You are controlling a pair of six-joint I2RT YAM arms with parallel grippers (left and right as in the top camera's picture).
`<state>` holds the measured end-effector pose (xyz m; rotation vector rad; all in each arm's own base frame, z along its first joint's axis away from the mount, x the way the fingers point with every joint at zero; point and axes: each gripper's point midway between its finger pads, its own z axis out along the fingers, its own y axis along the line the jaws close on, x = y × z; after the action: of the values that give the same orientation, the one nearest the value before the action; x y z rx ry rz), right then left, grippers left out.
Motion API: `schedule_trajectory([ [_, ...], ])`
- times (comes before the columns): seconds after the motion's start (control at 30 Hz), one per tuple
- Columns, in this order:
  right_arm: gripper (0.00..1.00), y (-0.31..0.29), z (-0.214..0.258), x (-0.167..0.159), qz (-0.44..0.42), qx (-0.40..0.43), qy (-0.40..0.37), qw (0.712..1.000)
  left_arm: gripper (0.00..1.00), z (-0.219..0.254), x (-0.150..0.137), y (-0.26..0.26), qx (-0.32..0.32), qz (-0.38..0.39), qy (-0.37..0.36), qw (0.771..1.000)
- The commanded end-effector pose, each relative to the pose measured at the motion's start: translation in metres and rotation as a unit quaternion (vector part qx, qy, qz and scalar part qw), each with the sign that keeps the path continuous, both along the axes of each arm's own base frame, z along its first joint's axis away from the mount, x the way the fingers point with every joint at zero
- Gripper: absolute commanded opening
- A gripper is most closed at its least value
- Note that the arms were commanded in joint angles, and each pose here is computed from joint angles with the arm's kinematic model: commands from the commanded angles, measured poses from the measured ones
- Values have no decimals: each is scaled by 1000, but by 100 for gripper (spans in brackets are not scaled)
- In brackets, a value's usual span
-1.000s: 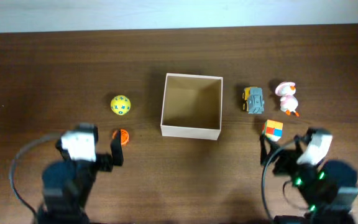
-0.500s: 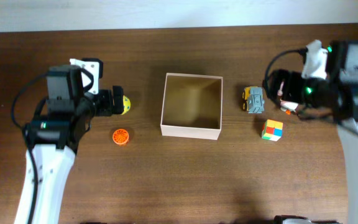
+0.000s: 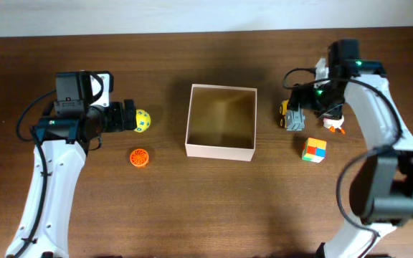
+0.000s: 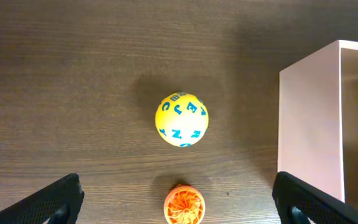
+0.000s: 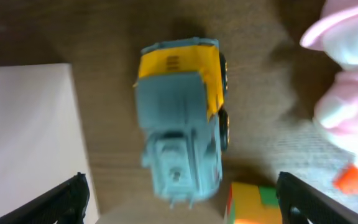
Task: Pack container
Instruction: 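Reach the right gripper to the grey toy truck and grasp it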
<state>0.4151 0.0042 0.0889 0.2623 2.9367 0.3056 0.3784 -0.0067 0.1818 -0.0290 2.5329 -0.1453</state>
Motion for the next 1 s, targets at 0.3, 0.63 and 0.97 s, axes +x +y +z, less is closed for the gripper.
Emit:
schedule_trajectory([
  [0.3, 83, 10, -44, 6, 45, -106, 33, 993, 99, 1, -1, -1, -7, 1, 7, 1000],
  [0.63, 67, 10, -54, 6, 20, -102, 45, 994, 99, 1, -1, -1, -7, 1, 8, 1000],
  [0.97, 48, 12, 12, 16, 14, -101, -25, 995, 99, 1, -1, -1, -7, 1, 8, 1000],
])
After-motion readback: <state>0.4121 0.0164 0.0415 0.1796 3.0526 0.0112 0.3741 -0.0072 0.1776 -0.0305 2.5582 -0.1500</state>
